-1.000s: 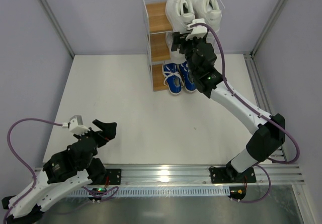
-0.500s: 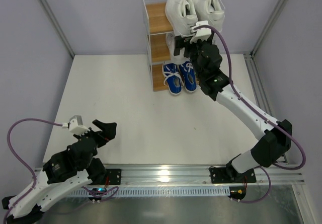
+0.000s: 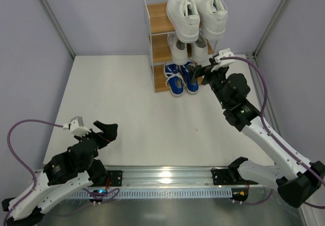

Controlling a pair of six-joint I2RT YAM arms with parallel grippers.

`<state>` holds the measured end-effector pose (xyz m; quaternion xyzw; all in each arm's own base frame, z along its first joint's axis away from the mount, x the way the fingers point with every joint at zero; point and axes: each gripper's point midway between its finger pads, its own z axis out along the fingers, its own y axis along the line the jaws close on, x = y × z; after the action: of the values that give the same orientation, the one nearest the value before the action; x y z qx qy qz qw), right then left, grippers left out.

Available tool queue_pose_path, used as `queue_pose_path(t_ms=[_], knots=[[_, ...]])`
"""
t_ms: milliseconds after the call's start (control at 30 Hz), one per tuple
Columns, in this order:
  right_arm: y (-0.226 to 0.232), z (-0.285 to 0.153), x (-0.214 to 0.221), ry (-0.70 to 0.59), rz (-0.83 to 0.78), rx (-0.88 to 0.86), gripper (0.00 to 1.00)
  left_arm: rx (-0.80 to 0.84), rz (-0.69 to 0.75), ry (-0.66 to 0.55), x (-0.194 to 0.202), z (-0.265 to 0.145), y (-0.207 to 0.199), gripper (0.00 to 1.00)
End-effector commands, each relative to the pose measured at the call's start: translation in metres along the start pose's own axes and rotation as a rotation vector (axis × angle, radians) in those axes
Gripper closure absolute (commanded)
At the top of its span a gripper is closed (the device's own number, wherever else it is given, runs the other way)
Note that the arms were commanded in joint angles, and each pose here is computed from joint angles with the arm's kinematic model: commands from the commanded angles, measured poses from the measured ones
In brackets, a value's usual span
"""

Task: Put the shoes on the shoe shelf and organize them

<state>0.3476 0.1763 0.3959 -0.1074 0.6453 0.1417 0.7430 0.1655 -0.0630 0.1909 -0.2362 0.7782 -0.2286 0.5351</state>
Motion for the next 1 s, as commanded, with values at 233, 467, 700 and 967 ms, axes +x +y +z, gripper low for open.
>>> queue_pose_path(t_ms=[233, 467, 700, 967], knots=[[0.023, -0.106, 0.100, 0.161, 0.172, -0.182, 0.00, 0.068, 0.010, -0.028, -0.014, 0.001, -0.028, 0.00], [0.023, -0.155, 0.154, 0.277, 0.311, -0.171, 0.00, 0.189, 0.101, -0.012, -0.015, 0.009, -0.077, 0.00], [0.035, -0.174, 0.185, 0.378, 0.437, -0.196, 0.00, 0.289, 0.233, 0.037, -0.017, 0.011, -0.127, 0.00], [0.053, -0.174, 0.217, 0.508, 0.449, -0.265, 0.00, 0.379, 0.363, 0.146, -0.019, 0.006, -0.182, 0.00]])
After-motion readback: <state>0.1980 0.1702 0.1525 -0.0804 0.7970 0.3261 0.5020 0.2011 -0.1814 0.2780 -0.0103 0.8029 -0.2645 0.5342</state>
